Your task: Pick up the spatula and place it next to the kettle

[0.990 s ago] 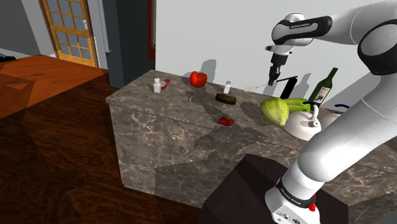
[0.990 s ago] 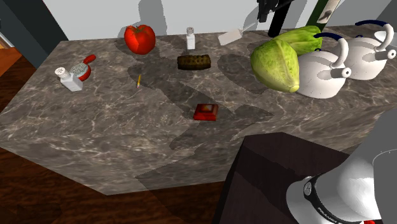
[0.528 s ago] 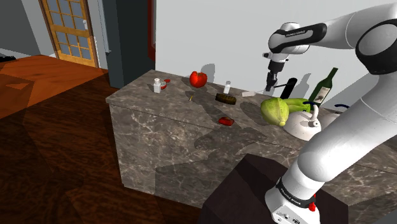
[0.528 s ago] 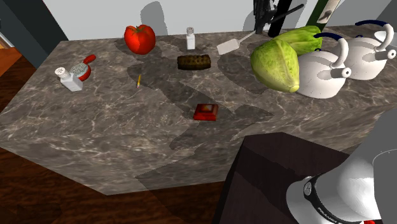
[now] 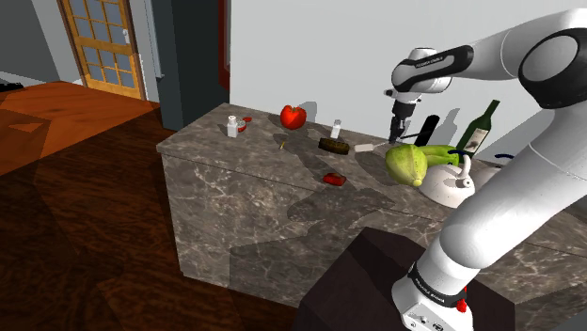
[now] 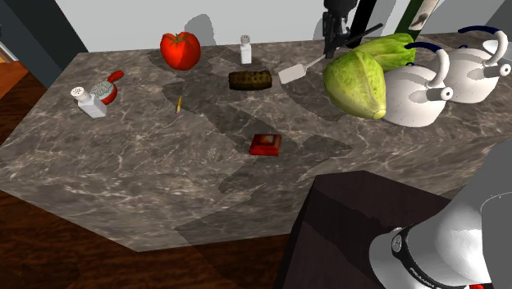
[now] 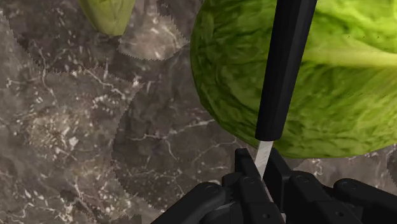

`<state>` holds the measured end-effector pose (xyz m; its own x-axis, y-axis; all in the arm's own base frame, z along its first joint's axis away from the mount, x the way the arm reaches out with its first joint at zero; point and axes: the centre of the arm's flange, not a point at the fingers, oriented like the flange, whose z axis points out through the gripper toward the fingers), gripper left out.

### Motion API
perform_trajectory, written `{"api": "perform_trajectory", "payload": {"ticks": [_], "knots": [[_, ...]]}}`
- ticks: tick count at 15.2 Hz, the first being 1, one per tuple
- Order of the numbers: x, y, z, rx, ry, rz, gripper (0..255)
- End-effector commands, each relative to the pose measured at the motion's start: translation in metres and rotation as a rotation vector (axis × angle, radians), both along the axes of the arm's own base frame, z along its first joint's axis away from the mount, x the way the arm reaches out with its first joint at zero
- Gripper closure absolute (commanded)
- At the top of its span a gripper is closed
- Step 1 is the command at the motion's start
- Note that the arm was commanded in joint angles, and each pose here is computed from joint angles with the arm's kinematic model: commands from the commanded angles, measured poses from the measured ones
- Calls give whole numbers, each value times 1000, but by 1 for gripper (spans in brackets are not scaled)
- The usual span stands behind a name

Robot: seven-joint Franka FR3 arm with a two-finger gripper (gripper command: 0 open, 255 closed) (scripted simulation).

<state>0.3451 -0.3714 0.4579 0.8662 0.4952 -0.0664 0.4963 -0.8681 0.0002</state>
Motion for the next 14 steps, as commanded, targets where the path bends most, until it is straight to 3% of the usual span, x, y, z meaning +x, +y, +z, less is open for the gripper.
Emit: {"api": "perform_trajectory", "payload": {"ticks": [1,14], "knots": [[0,1,-10,0,0,0,255],[0,1,-79,0,0,0,255]]}}
